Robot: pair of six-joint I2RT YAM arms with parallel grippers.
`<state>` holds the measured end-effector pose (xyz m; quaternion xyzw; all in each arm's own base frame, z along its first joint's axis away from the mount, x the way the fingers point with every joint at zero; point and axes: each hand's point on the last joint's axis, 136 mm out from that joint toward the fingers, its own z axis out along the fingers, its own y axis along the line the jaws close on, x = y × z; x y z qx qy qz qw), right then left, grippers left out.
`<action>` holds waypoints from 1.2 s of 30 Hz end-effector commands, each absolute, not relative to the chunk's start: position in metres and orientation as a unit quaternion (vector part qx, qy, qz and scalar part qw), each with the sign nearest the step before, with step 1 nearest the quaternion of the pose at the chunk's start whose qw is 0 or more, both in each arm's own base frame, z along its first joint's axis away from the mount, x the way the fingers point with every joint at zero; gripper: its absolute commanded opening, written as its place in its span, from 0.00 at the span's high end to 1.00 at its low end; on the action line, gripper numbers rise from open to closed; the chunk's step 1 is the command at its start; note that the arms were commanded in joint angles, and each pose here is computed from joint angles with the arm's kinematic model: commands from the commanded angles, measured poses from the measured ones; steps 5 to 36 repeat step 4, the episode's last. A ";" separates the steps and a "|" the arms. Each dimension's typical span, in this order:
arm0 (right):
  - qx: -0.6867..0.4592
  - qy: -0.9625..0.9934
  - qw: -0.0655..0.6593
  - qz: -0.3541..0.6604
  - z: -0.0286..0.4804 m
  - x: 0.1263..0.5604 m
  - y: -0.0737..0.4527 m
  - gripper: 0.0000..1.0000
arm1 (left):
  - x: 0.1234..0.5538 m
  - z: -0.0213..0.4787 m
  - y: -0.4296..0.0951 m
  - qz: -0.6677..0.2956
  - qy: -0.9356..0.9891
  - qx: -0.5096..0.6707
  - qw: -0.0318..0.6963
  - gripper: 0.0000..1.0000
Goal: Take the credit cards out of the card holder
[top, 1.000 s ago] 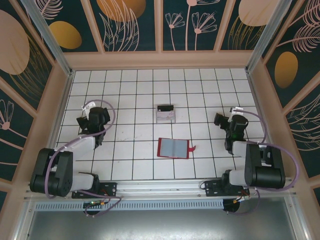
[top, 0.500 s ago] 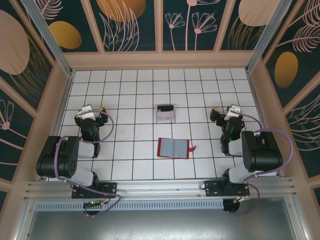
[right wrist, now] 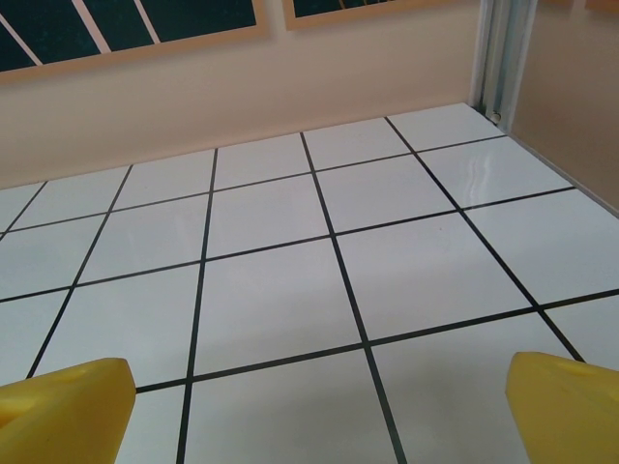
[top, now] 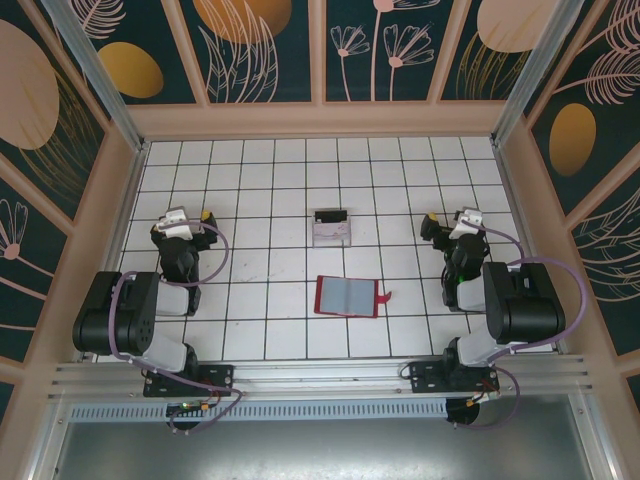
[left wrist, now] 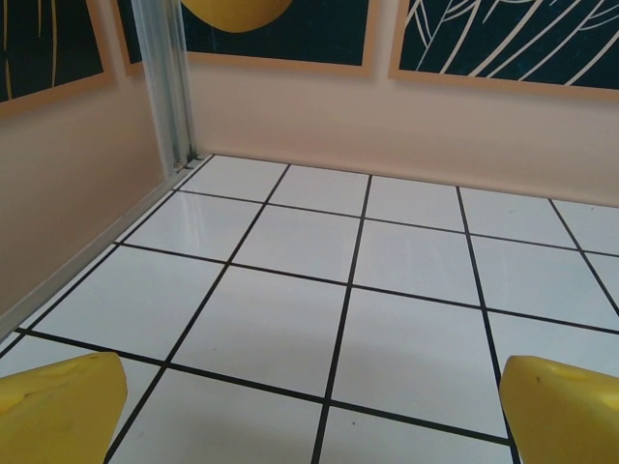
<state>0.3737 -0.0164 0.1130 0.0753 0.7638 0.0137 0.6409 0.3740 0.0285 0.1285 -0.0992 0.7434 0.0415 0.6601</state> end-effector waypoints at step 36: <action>0.074 0.750 0.658 0.008 0.122 0.375 -0.018 0.01 | 0.374 0.137 0.027 0.038 0.732 -0.092 0.675 0.01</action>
